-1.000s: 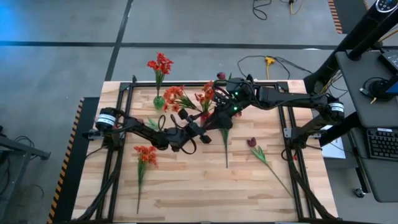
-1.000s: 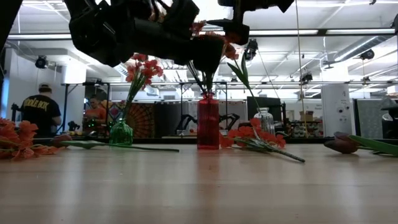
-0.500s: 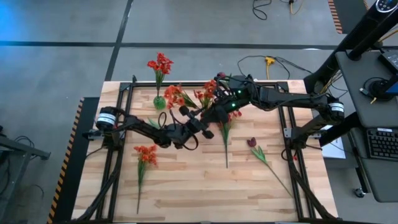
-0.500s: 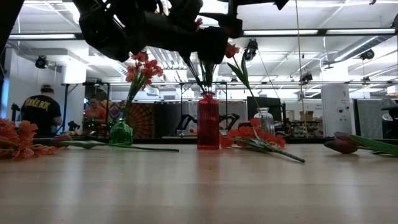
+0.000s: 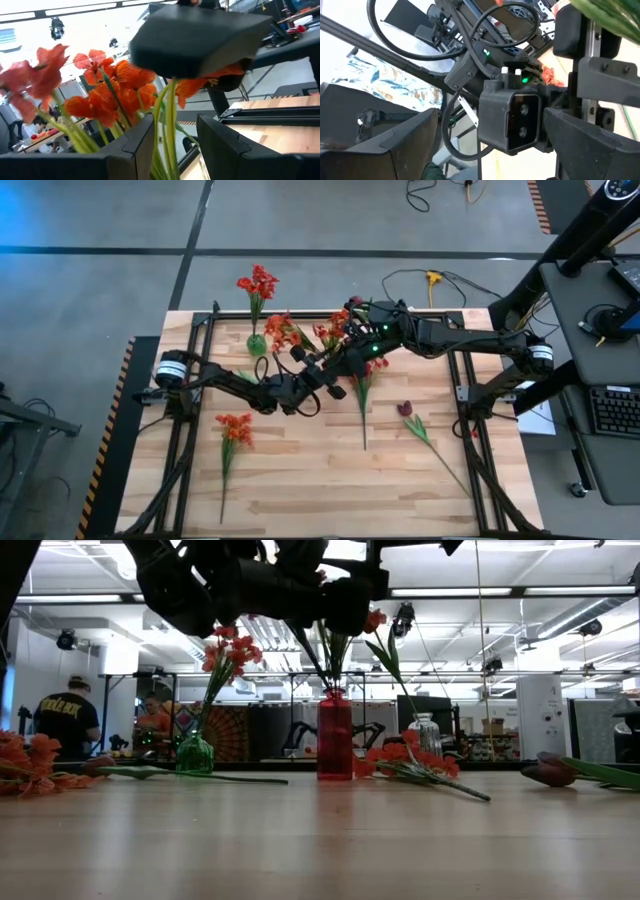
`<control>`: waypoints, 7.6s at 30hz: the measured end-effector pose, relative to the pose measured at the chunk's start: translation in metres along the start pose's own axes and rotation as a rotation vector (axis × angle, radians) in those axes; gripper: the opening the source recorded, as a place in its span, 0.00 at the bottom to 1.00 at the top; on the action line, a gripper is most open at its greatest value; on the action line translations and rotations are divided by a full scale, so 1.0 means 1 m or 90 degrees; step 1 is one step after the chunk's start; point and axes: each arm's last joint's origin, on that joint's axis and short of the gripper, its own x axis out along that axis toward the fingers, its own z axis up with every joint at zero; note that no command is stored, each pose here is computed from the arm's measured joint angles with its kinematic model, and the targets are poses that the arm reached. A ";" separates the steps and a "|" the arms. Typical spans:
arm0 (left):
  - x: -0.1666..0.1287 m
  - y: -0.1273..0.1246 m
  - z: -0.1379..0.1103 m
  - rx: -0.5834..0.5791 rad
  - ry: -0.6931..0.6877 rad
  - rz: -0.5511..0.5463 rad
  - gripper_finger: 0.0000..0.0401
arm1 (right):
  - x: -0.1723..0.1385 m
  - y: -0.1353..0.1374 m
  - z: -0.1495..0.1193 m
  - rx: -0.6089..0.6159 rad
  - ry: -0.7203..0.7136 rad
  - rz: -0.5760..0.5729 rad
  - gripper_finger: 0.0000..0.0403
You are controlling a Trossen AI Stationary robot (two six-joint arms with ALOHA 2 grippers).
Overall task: Sort flowers into vase by color
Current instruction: Put the top orange flowers into the red vase
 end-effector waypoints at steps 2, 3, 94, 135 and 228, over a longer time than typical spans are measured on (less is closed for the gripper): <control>0.002 0.001 -0.001 -0.003 0.002 0.003 0.33 | 0.000 0.000 0.000 0.000 0.000 0.000 0.89; 0.002 0.002 -0.002 -0.002 0.002 0.004 0.33 | 0.000 0.000 0.000 0.000 0.000 0.000 0.89; 0.010 0.004 -0.012 0.036 0.062 0.021 0.00 | -0.042 0.054 0.015 -0.050 0.117 -0.044 0.89; -0.046 -0.014 0.027 0.104 0.007 -0.066 0.37 | -0.040 0.058 -0.030 -0.462 0.255 -0.097 0.81; -0.062 0.122 -0.049 -0.305 0.019 -0.286 0.51 | -0.048 0.015 -0.136 -0.740 -0.223 -0.074 0.75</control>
